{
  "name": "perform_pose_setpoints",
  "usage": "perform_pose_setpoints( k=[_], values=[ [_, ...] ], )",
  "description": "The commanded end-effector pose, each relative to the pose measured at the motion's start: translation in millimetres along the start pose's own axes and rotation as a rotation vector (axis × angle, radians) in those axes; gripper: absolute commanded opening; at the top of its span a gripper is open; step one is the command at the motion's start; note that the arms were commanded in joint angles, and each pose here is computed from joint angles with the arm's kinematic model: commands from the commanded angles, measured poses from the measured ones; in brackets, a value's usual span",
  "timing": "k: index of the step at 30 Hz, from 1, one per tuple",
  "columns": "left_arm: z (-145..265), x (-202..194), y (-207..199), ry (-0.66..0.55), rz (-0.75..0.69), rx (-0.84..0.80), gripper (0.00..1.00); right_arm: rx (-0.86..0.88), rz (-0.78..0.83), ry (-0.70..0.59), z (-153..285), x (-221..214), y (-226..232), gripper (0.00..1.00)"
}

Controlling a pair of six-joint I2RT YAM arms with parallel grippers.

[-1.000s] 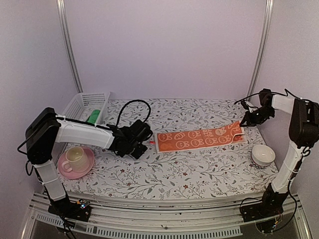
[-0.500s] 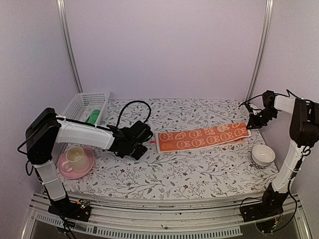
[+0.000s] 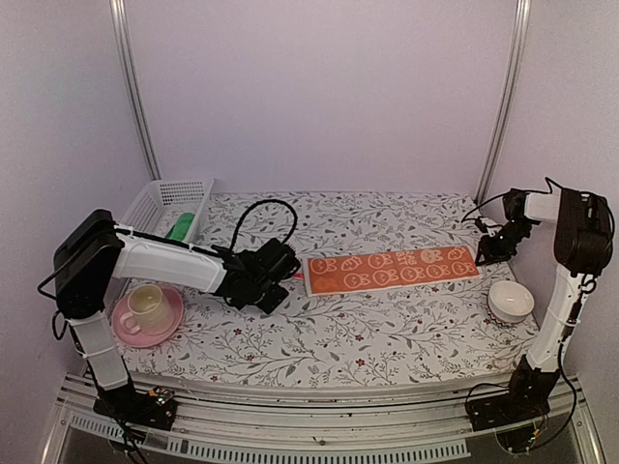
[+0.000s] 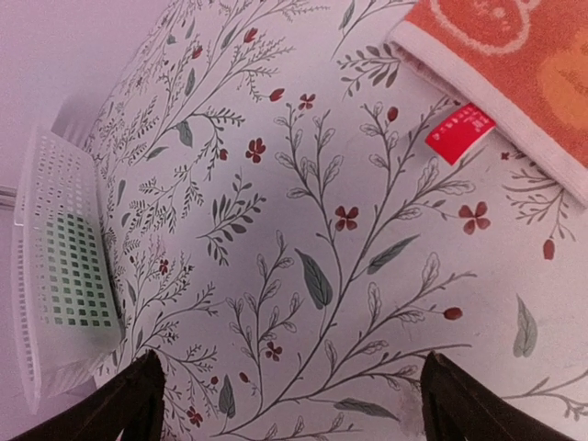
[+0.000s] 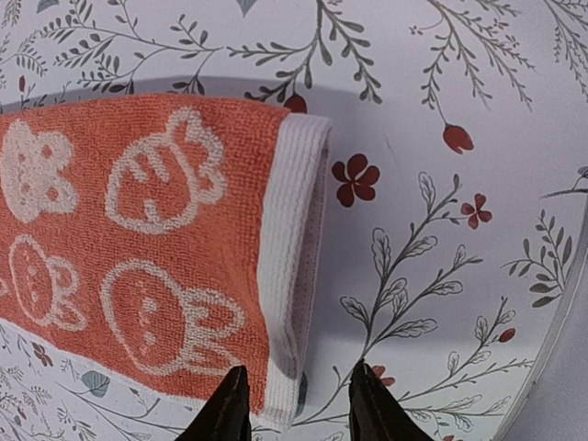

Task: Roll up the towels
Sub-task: Adjust the towel at the center of the board, then pick up the towel from the center of the board.

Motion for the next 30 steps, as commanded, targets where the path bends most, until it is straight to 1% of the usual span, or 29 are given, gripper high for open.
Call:
perform_pose_setpoints(
  k=[1,10,13,20,29,30],
  values=[
    [5,9,-7,-0.023,-0.006,-0.004,0.97,0.004,-0.017,0.013,-11,1,-7,0.39],
    [10,7,-15,-0.036,-0.023,0.01,0.97,0.173,-0.096,0.026,-33,-6,0,0.39],
    [11,6,-16,-0.039,-0.025,0.014,0.97,0.198,-0.114,0.035,-41,-8,1,0.37],
    [15,4,-13,-0.047,-0.03,0.03,0.97,0.219,-0.154,0.055,-56,-13,1,0.24],
    [18,3,-11,-0.055,-0.03,0.038,0.97,0.244,-0.171,0.062,-62,-16,3,0.2],
    [18,3,-12,-0.055,-0.03,0.038,0.97,0.244,-0.171,0.063,-62,-16,3,0.15]
  ],
)
Point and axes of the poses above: each gripper's point midway between its finger pads, its own z axis back along the fingers, its own y axis along the line the jaws close on, x = y × z, the point moved 8 cm from there along z, back along the fingers, and after that the axes turned 6 degrees about z, right-handed, at the moved point
